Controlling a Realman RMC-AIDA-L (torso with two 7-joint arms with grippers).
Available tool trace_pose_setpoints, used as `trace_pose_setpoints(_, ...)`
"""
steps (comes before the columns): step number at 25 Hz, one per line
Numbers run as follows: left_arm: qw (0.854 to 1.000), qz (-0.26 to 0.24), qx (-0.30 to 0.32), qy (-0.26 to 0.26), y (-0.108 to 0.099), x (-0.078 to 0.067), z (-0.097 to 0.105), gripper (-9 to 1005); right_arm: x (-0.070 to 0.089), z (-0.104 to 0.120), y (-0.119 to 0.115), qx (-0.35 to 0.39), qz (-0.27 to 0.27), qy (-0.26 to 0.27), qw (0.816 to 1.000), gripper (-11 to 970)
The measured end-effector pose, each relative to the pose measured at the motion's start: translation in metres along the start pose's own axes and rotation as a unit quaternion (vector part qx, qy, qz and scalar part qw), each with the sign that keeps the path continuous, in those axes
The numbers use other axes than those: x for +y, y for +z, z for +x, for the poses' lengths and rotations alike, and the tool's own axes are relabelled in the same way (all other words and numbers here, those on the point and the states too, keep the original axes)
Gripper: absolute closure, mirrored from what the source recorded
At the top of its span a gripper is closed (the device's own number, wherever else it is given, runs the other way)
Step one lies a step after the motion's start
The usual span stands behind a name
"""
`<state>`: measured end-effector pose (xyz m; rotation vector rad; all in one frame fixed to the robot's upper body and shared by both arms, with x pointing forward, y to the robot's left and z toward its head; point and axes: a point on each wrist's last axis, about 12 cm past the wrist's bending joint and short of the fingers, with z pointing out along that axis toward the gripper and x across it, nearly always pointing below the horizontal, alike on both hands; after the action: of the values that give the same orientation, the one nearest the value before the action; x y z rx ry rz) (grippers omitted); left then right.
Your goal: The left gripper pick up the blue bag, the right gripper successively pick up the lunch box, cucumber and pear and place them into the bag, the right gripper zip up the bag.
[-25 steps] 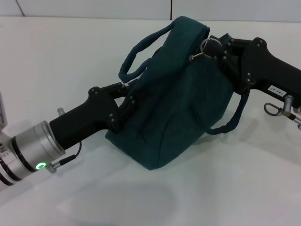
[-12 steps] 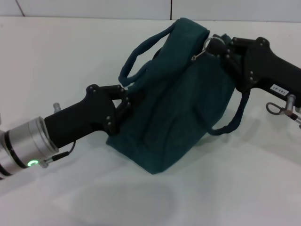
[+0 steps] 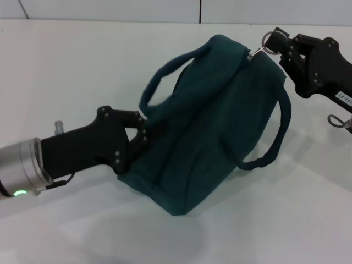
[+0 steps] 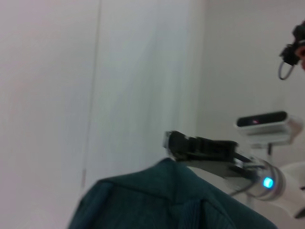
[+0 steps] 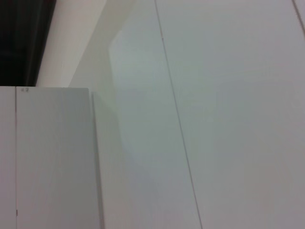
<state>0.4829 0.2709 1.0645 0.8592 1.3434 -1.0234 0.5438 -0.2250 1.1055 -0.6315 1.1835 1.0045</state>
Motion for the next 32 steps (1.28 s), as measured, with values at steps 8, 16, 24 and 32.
trace_pose_setpoints(8,0.999,0.043,0.013,0.006,0.002,-0.003,-0.002,944,-0.002,0.001,-0.003,0.001,0.013,0.001,1.0,947)
trace_pose_setpoints(16,0.998,0.057,0.005,0.02,-0.009,-0.003,-0.011,945,-0.008,0.009,-0.01,0.022,0.051,0.01,0.998,947)
trace_pose_setpoints(24,0.999,0.045,0.003,0.028,-0.015,0.001,-0.015,946,-0.008,0.014,-0.018,0.033,0.068,0.017,0.997,947)
trace_pose_setpoints(32,0.999,0.042,0.0,0.033,-0.015,0.002,-0.016,947,-0.013,0.018,-0.022,0.047,0.095,0.021,0.994,947)
